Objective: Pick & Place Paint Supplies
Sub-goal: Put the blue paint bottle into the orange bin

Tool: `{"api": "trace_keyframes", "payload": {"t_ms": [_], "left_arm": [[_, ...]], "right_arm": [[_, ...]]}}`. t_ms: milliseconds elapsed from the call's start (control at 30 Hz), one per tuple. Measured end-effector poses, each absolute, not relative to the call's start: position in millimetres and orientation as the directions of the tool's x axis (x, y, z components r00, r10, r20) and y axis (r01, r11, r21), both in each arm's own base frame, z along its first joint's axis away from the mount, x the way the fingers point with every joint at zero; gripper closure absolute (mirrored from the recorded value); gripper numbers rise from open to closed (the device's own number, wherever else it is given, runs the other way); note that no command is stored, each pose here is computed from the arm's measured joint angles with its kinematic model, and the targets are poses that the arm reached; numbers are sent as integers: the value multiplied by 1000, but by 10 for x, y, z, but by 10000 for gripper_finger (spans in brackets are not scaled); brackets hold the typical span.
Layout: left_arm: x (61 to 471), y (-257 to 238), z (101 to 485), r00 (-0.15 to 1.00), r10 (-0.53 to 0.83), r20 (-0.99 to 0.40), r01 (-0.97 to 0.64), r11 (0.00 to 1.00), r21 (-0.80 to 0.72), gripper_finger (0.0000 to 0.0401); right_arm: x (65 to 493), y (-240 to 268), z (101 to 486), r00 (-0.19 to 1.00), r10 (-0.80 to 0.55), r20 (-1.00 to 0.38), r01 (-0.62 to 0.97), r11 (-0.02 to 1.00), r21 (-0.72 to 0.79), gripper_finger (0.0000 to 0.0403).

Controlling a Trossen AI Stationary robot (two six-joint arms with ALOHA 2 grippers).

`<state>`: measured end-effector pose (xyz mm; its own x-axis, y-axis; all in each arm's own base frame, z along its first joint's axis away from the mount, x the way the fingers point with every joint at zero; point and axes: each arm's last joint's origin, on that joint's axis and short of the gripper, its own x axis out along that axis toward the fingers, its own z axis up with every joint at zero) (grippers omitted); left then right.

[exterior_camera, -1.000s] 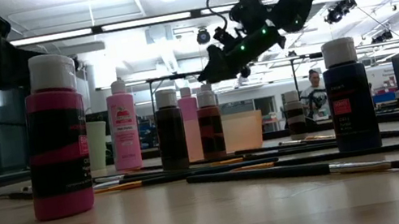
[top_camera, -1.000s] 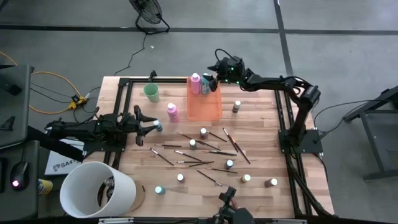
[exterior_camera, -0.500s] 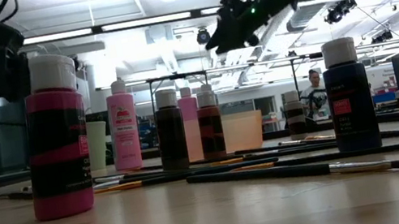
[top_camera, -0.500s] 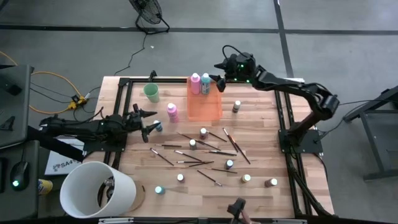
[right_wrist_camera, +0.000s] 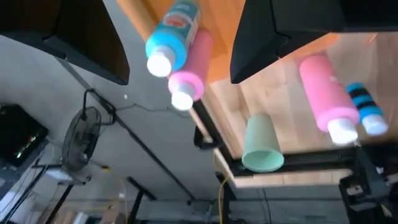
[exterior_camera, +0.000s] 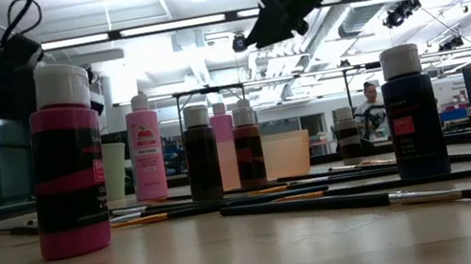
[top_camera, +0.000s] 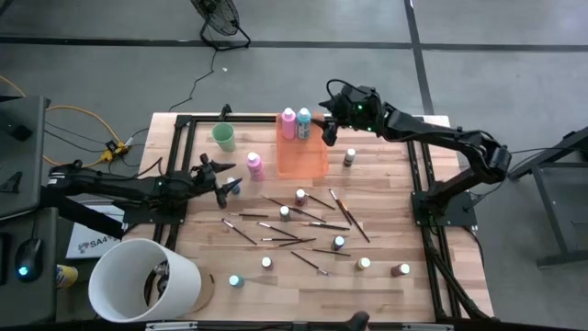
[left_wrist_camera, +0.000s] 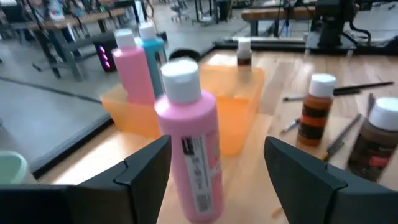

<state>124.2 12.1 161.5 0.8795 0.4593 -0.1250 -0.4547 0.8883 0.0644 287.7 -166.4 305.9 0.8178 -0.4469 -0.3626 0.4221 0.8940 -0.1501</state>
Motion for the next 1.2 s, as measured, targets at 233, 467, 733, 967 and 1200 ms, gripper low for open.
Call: {"api": "trace_keyframes", "payload": {"t_ms": [233, 467, 733, 967, 1200], "left_arm": [[1239, 107, 1592, 876, 414, -248, -420, 907, 30, 148], [1191, 111, 1761, 803, 426, -416, -447, 893, 52, 148], [1136, 105, 1671, 747, 405, -527, -477, 879, 0, 148], [1147, 105, 1678, 758, 405, -512, -478, 878, -12, 148], [1162, 105, 1560, 777, 405, -482, -475, 879, -28, 148]], "right_arm": [[2838, -1583, 3022, 784, -438, -440, 420, 896, -144, 129], [2857, -1490, 2990, 766, -428, -480, 411, 900, -147, 129], [2901, -1406, 2993, 779, -406, -477, 385, 911, -146, 129], [2900, -1409, 2994, 780, -407, -476, 387, 911, -145, 129], [2902, -1409, 2995, 781, -408, -474, 387, 910, -145, 129]]}}
